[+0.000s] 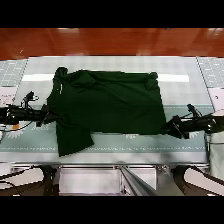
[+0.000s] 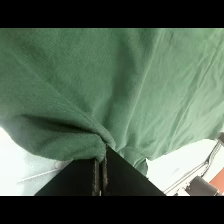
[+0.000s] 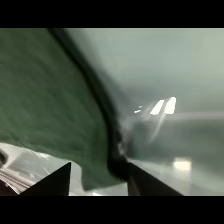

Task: Fold the shirts.

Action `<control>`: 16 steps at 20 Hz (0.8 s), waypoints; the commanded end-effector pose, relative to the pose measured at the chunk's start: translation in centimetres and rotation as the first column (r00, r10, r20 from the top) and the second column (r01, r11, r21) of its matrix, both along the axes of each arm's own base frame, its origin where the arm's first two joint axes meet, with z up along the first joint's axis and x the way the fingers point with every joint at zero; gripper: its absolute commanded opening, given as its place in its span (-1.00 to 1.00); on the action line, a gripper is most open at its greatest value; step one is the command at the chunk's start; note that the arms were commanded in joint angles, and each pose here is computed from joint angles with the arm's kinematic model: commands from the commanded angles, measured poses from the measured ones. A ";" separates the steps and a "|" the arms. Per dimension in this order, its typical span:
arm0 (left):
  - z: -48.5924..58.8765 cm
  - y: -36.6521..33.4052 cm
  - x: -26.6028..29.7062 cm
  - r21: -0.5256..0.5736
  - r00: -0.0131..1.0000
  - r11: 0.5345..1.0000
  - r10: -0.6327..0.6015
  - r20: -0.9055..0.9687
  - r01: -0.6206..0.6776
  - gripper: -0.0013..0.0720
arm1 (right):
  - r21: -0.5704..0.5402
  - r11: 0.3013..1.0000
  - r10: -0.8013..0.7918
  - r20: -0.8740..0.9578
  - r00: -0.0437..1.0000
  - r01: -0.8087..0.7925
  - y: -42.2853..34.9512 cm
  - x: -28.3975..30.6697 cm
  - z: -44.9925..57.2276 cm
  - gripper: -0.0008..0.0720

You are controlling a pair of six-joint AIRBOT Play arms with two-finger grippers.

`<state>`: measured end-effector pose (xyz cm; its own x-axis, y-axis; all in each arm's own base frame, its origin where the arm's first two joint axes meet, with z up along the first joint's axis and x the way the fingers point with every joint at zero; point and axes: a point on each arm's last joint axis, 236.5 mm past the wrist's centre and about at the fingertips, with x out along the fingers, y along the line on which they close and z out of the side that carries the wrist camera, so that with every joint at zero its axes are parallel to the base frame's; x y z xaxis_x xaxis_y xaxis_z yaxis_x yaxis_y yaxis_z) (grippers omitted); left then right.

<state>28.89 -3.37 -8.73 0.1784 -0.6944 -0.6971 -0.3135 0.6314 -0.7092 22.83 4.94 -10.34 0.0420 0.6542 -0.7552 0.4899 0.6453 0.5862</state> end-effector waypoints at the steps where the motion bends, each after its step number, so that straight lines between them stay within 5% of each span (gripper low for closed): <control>1: 0.0 0.1 0.1 0.004 1.000 1.000 0.002 0.004 -0.002 -0.92 | -0.008 1.000 0.023 0.072 0.997 -0.022 2.3 2.9 -0.2 -0.10; 2: 0.0 0.1 0.1 0.004 1.000 1.000 0.002 0.004 -0.002 -0.92 | -0.014 0.999 0.051 0.093 0.994 -0.050 2.7 3.2 0.0 -0.71; 3: 0.0 0.1 0.1 0.005 1.000 1.000 0.002 0.004 -0.002 -0.92 | -0.011 0.996 0.094 0.128 0.987 -0.094 3.2 3.5 0.4 -0.91; 7: 1.5 0.2 1.4 0.003 0.998 1.000 0.014 0.057 -0.015 -0.92 | 0.001 0.990 0.142 0.178 0.974 -0.144 3.5 4.6 2.6 -0.91; 10: 8.8 0.3 6.4 -0.057 0.954 0.993 0.113 0.278 -0.101 -0.92 | -0.071 0.986 0.168 0.355 0.920 -0.153 2.3 9.4 9.0 -0.91; 13: 23.1 0.5 11.3 -0.136 0.771 0.980 0.199 0.604 -0.146 -0.92 | -0.196 0.978 0.181 0.594 0.784 -0.078 0.3 15.6 20.2 -0.91; 16: 37.4 0.2 11.8 -0.039 0.498 0.986 0.115 0.860 -0.161 -0.92 | -0.294 0.955 0.217 0.799 0.561 0.050 -1.2 19.1 34.2 -0.91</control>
<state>40.39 -2.44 15.23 0.6731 -0.6274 -0.3915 0.1356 0.6251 -0.7687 39.81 4.73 12.14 0.4957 0.5498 -0.6723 -0.0653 0.7955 0.6024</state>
